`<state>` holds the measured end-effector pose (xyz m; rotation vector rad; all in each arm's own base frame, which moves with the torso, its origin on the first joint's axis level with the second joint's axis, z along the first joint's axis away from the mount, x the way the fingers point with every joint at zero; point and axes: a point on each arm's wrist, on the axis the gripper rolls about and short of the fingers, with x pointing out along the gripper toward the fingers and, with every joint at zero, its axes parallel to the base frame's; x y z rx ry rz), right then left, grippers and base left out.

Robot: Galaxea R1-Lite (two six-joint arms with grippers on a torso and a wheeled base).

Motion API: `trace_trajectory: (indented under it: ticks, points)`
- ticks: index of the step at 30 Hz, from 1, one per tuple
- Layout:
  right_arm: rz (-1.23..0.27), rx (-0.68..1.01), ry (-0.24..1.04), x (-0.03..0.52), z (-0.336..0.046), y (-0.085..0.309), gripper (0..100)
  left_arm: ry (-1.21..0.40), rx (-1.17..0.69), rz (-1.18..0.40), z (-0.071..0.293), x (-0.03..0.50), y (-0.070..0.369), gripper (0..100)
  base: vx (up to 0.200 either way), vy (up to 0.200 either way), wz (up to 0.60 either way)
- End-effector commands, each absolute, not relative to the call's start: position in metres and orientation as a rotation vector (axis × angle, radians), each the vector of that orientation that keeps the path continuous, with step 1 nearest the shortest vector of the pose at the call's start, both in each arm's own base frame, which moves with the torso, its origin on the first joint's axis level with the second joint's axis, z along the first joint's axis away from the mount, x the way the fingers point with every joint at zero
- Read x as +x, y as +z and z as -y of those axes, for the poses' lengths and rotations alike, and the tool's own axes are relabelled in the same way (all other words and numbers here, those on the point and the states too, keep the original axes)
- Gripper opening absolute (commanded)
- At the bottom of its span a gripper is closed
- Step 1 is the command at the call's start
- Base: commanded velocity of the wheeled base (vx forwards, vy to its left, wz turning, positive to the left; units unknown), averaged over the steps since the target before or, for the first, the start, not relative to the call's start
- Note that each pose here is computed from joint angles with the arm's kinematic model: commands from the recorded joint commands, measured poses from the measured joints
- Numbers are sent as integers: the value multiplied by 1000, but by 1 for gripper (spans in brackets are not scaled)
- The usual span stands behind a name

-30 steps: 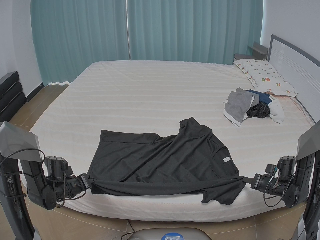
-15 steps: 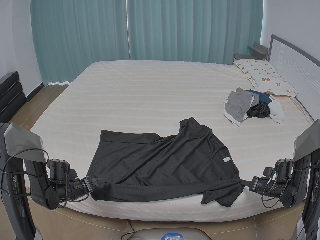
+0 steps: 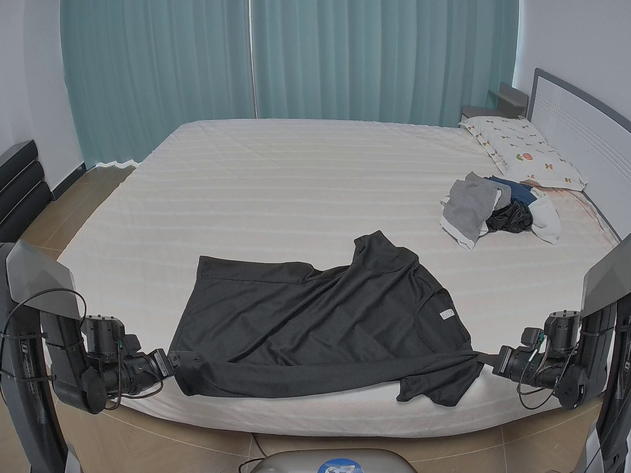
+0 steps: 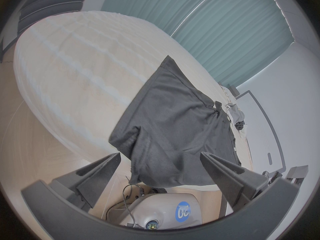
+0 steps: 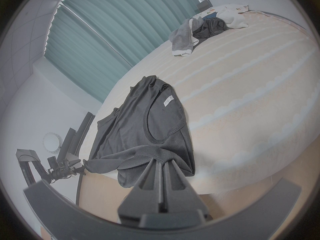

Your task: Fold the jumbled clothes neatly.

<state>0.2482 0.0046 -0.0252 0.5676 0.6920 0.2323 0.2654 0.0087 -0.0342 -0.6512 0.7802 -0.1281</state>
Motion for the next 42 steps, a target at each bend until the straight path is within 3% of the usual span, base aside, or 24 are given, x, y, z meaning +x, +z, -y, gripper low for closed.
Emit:
trace_trajectory:
  ticks: [1,12,26,27,42]
  points:
    - [-660,562,242,249,-5,-18,0,-185,-672,-768,-24,254,-32,100,0,0,0]
    - [-668,563,241,247,-5,-19,0,-298,-628,-783,-18,246,-40,100,0,0,0]
    - [-668,562,245,248,-6,-19,0,-270,-564,-797,-6,256,-53,100,0,0,0]
    - [-668,562,245,248,-6,-19,0,-270,-563,-794,-6,257,-53,0,0,0,0]
    - [-668,563,241,247,-5,-19,0,-211,-595,-745,-21,236,-34,0,0,0,0]
